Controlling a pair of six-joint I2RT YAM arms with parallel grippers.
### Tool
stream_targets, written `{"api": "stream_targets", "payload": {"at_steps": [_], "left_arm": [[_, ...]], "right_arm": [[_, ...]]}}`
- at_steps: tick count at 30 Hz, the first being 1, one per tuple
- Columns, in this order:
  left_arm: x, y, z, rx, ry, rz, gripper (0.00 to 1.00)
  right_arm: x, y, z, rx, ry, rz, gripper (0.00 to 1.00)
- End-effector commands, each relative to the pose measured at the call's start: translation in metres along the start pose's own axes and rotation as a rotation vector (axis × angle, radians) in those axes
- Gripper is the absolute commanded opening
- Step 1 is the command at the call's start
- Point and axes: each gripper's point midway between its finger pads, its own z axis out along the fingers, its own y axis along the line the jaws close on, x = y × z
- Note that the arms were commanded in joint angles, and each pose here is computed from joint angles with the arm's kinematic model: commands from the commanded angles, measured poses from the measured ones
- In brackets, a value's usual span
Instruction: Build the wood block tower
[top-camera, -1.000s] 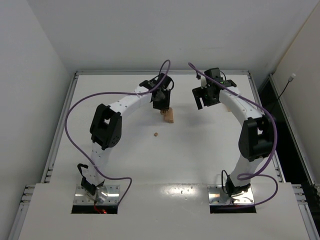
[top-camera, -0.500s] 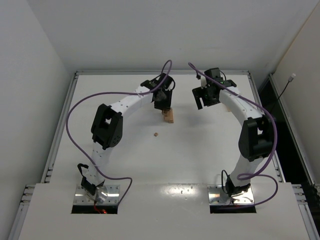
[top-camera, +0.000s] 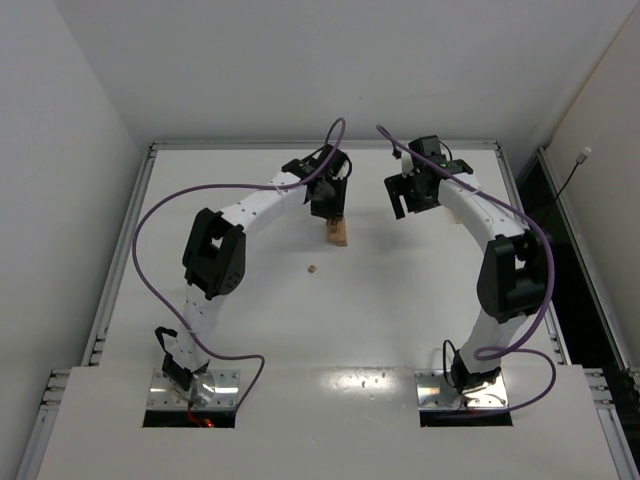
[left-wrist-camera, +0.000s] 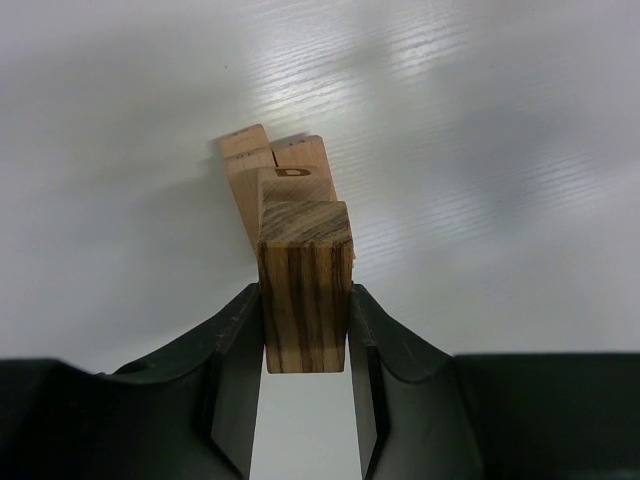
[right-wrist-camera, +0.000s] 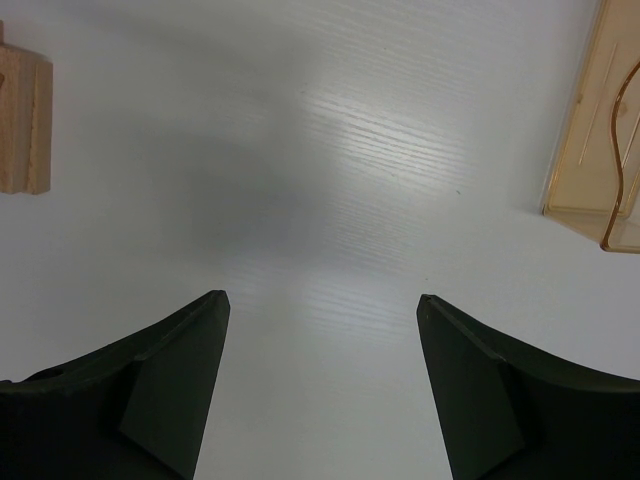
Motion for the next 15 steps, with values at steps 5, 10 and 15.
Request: {"api": "stream_targets", "payload": {"at_steps": [5, 10, 15], "left_arm": [[-0.0148, -0.0155, -0.0038, 0.041, -0.043, 0.009, 0.0], [-0.0137, -0.0169, 0.0002, 0.049, -0.039, 0.009, 0.0], [-0.0137, -0.0169, 0.0003, 0.049, -0.039, 0.009, 0.0]], "right_arm": [[-0.0107, -0.0063, -0.0107, 0.011, -0.052, 0.016, 0.73], [-0.0107, -0.0063, -0.0107, 0.011, -0.052, 0.016, 0.73], [-0.0089, -0.0059, -0.0075, 0.01, -0.043, 0.015, 0.73]]}}
